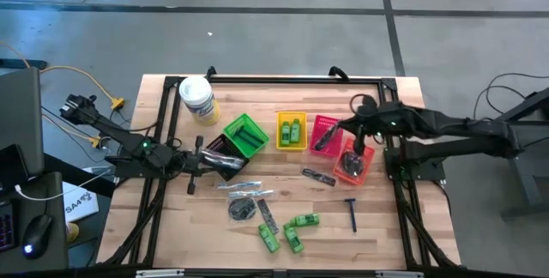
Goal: Pick & Place Travel size toiletries
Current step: Put the bottom black hair comb into the red bin
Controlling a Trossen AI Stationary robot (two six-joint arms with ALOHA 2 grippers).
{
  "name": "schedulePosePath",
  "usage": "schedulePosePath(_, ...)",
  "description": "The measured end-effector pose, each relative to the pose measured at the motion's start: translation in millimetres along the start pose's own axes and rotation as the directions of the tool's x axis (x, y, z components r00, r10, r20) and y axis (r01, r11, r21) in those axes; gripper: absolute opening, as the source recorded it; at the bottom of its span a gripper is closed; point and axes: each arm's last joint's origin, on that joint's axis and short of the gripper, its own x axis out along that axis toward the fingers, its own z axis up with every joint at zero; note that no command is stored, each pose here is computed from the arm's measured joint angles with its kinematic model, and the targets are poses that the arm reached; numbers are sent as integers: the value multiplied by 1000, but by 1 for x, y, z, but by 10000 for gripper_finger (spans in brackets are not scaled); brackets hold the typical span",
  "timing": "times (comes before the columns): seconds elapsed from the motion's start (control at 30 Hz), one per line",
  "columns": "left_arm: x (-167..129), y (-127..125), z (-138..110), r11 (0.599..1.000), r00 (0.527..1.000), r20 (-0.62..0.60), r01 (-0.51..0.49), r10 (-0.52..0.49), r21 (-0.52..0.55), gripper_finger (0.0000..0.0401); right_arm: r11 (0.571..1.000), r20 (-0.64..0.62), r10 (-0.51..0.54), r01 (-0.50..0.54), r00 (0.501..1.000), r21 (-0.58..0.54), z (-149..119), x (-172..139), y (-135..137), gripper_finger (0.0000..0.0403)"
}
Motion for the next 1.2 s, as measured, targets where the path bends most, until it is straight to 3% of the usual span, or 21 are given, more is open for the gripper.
schedulePosePath(0.2, 0, 0, 0, 998, 1000, 1, 0, 0, 70, 0, 982, -236, 19, -63, 972, -178, 18, 30, -5, 2)
schedulePosePath(0.6, 0, 0, 0, 989, 1000, 1, 2, -2, 148, 0, 926, -578, -80, -155, 812, -345, 8, 93, -19, 3)
schedulePosePath(0.7, 0, 0, 0, 989, 1000, 2, 15, -15, 148, 0, 925, -619, -127, -133, 775, -357, 2, 102, -29, 3)
schedulePosePath(1.0, 0, -1, 0, 988, 999, 3, 44, -45, 149, 0, 931, -682, -122, -154, 721, -330, -9, 117, -46, 3)
schedulePosePath(1.1, 0, -1, 0, 988, 999, 2, 44, -45, 149, 0, 935, -678, -125, -142, 725, -324, -10, 121, -48, 3)
schedulePosePath(1.2, 0, -1, 0, 988, 999, 0, 44, -45, 150, 0, 927, -632, -139, -124, 762, -354, -5, 122, -48, 3)
